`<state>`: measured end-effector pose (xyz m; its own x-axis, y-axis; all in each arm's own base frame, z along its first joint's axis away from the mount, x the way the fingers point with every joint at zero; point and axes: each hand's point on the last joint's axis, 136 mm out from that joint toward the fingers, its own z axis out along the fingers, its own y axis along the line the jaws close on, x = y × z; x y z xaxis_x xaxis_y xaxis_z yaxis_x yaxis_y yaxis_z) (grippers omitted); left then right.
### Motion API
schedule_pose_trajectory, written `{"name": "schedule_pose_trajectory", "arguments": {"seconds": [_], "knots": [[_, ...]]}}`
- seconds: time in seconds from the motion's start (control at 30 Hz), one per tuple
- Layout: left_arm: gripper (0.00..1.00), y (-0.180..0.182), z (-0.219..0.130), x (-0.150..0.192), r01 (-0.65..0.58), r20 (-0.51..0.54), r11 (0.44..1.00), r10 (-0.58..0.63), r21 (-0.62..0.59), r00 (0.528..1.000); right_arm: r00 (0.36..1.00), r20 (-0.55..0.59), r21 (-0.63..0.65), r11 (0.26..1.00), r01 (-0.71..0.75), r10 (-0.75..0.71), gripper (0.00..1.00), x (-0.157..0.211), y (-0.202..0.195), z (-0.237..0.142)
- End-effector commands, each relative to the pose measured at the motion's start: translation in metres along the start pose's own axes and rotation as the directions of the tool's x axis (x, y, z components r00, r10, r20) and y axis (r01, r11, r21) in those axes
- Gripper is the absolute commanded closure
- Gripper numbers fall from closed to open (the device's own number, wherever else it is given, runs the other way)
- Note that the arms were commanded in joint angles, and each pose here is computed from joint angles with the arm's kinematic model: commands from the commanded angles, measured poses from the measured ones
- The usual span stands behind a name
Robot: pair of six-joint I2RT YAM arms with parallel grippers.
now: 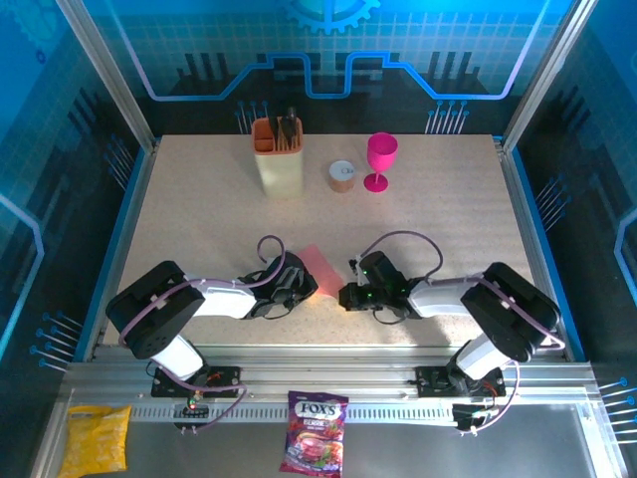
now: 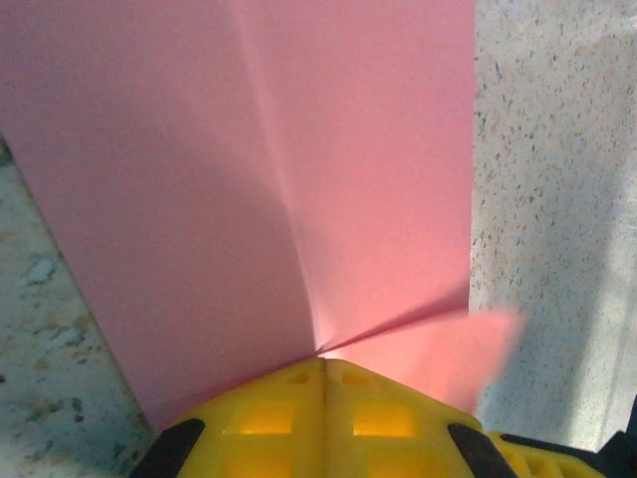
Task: Fold a paper plane with a square sheet of paper (pick it up from the middle)
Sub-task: Third fold the triangle at the center of the table.
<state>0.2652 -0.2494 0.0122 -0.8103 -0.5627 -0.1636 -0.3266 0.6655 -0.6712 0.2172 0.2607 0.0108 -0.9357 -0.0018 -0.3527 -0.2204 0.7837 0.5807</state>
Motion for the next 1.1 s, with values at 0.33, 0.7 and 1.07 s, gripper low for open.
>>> {"name": "schedule_pose_trajectory", "arguments": {"seconds": [0.33,0.7,1.07], "knots": [[1.0,0.027,-0.005,-0.007,-0.265,-0.094,0.952,0.253,-0.151,0.963,0.99,0.023,0.188,0.972,-0.142,0.14,1.0,0.019,-0.044,-0.062],[1.0,-0.006,-0.001,0.008,-0.447,-0.241,0.894,0.426,-0.036,0.872,1.0,-0.021,0.019,1.0,-0.003,0.004,1.0,-0.037,0.03,-0.039],[1.0,-0.015,-0.006,0.007,-0.436,-0.229,0.9,0.422,-0.014,0.877,0.997,-0.078,0.029,1.0,0.01,-0.007,1.0,-0.046,0.032,0.006]]}}
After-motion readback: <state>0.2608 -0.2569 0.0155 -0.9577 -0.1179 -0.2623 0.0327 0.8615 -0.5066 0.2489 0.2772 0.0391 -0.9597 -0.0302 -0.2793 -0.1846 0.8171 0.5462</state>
